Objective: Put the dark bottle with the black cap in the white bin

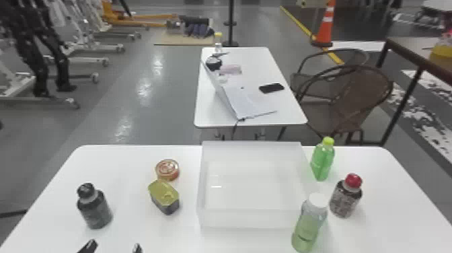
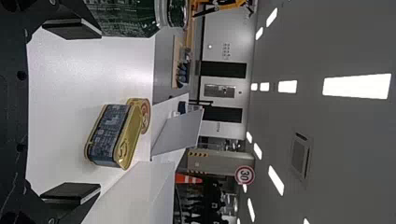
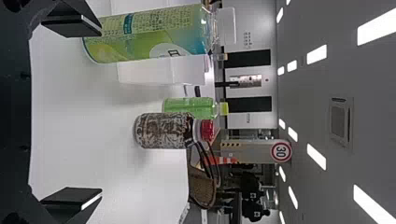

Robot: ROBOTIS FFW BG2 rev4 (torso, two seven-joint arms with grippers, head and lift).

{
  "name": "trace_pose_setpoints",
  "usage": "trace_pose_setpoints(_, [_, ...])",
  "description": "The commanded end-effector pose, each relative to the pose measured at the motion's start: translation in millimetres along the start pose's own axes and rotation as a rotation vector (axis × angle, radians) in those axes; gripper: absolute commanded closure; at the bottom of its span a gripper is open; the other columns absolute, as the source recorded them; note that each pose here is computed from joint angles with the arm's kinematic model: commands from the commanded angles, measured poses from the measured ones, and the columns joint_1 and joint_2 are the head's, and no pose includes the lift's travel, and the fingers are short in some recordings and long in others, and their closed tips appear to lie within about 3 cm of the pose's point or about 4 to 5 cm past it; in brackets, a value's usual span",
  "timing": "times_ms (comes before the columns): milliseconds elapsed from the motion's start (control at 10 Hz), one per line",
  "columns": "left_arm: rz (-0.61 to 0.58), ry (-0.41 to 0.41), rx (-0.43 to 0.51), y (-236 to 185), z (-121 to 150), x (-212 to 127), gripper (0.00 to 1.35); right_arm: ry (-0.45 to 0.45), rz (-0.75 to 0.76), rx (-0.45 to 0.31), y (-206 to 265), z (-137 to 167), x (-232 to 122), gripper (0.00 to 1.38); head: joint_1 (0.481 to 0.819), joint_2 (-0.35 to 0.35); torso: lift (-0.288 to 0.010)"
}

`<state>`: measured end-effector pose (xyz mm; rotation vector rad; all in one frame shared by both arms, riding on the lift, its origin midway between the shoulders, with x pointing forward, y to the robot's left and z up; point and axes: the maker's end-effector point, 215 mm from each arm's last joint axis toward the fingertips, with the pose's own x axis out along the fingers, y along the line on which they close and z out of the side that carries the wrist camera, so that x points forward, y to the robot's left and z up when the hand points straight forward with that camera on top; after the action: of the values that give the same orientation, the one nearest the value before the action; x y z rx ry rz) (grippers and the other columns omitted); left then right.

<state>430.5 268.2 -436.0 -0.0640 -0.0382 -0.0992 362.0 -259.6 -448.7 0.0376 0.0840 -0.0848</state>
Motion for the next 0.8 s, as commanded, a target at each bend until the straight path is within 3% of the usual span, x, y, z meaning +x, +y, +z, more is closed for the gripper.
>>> trace_pose_setpoints(0, [0.002,-0.001,-0.006,-1,0,0,0.14,-0.001,0.000,0.001,0,0,0,0.09,0.549,0.000,-0.100])
trace_pose_setpoints(400, [0.007,0.005,-0.002,2,-2,0,0.14,0.000,0.001,0.000,0,0,0,0.09,0.549,0.000,-0.100])
trace_pose_setpoints(700, [0.054,0.041,0.074,32,-6,5,0.14,-0.001,0.004,0.002,1,0,0,0.09,0.549,0.000,-0.100])
